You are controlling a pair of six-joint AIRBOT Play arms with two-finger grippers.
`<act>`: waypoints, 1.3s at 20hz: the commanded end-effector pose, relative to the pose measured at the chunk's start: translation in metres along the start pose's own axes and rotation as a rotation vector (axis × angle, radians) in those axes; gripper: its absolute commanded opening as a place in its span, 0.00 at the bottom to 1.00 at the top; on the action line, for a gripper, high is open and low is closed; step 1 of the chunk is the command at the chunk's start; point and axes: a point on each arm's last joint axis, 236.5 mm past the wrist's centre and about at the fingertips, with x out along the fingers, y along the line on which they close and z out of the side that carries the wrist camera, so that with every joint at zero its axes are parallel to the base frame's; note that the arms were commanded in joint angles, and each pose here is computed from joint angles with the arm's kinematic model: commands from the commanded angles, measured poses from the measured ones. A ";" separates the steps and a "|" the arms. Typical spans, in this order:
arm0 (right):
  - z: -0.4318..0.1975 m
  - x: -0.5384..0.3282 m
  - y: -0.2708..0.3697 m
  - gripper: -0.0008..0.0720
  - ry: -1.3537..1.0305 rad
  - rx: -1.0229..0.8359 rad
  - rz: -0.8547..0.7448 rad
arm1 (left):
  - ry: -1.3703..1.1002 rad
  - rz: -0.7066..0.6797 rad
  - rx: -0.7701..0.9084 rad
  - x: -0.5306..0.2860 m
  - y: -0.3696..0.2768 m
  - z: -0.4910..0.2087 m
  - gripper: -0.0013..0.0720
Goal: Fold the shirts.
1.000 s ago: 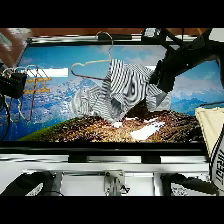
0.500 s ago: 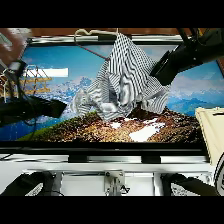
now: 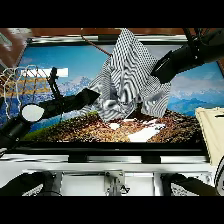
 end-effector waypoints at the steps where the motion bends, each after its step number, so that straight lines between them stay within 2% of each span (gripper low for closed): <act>1: -0.003 0.000 -0.004 0.10 0.013 0.009 -0.018 | -0.071 -0.050 0.030 0.003 -0.023 0.031 0.89; 2: -0.003 0.000 -0.005 0.11 0.014 0.007 -0.022 | -0.087 -0.046 0.028 0.004 -0.021 0.037 0.75; 3: -0.003 0.000 -0.005 0.11 0.015 0.005 -0.021 | -0.081 -0.036 0.023 0.008 -0.016 0.036 0.70; 6: -0.003 0.000 -0.005 0.11 0.014 0.005 -0.022 | 0.040 0.014 -0.016 0.034 0.010 0.005 0.70; 9: -0.003 0.000 -0.005 0.11 0.014 0.006 -0.021 | -0.031 0.033 -0.042 0.048 0.020 0.024 0.67; 11: -0.003 0.000 -0.004 0.11 0.014 0.005 -0.020 | -0.145 0.017 -0.024 0.045 0.010 0.058 0.16; 12: -0.003 0.000 -0.005 0.11 0.014 0.006 -0.021 | -0.197 0.007 -0.003 0.040 0.003 0.076 0.11; 16: -0.002 -0.001 -0.002 0.11 0.007 0.006 -0.011 | -0.338 0.010 0.112 0.003 -0.004 0.151 0.09; 18: 0.003 -0.003 0.004 0.11 -0.017 0.004 0.008 | -0.402 0.044 0.093 -0.029 0.014 0.197 0.09; 22: 0.034 -0.011 0.045 0.10 -0.149 -0.011 0.181 | -0.401 0.083 0.075 -0.061 0.039 0.228 0.09; 26: 0.030 -0.012 0.050 0.10 -0.135 -0.016 0.195 | -0.464 0.110 0.070 -0.086 0.051 0.253 0.09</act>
